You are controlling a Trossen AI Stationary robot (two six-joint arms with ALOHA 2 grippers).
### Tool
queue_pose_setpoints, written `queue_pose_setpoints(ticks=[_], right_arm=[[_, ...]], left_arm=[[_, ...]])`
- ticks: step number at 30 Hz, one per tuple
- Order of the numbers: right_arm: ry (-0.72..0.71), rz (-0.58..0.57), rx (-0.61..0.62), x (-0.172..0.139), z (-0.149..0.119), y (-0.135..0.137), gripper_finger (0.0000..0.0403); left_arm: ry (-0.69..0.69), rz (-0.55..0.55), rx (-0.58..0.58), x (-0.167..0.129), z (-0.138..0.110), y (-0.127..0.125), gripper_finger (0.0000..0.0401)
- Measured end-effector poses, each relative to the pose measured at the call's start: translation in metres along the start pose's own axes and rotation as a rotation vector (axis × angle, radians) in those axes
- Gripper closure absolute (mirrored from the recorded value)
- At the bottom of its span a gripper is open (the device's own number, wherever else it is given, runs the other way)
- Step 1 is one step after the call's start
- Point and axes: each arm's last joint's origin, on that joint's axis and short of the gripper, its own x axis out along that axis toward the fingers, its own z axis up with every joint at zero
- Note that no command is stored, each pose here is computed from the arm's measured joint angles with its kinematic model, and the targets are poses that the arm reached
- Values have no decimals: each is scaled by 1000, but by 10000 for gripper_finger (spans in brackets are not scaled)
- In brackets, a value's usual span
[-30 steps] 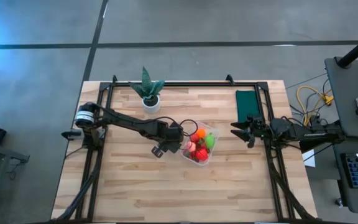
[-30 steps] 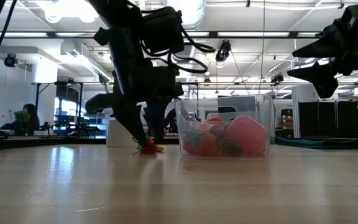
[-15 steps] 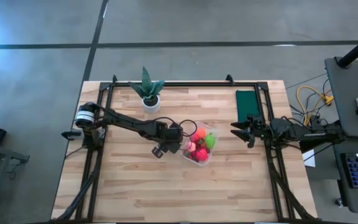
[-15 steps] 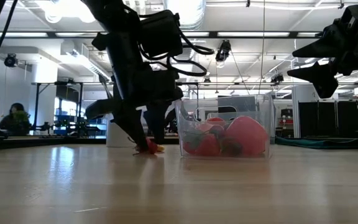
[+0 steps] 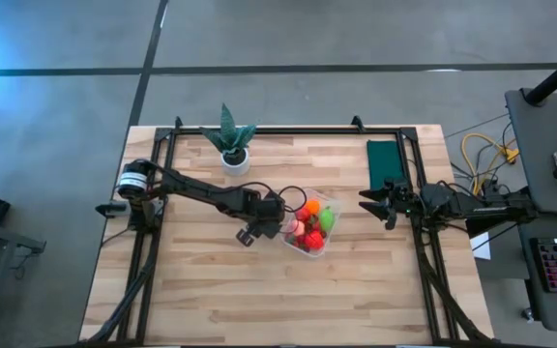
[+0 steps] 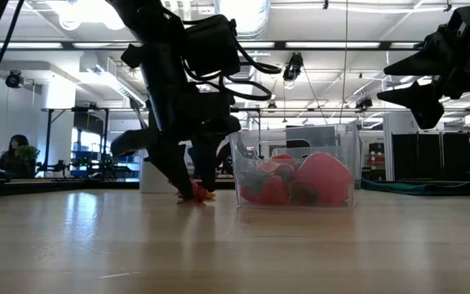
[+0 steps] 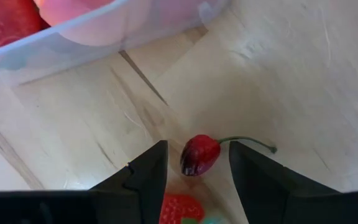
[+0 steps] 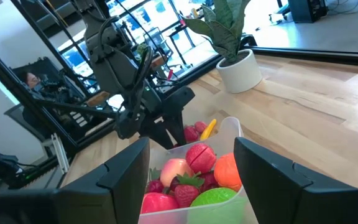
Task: Pick and placing Produce into tupperware
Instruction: Put the red cherry into the container
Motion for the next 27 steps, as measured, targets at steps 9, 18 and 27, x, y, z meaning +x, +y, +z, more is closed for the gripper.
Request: queue_pose_setpoints(ticks=[9, 18, 27], right_arm=[[0, 0, 0, 0, 0, 0, 177], [0, 0, 0, 0, 0, 0, 177], [0, 0, 0, 0, 0, 0, 177]], left_arm=[[-1, 2, -2, 0, 0, 0, 293], [0, -5, -4, 2, -1, 1, 315], [9, -25, -5, 7, -1, 1, 318]])
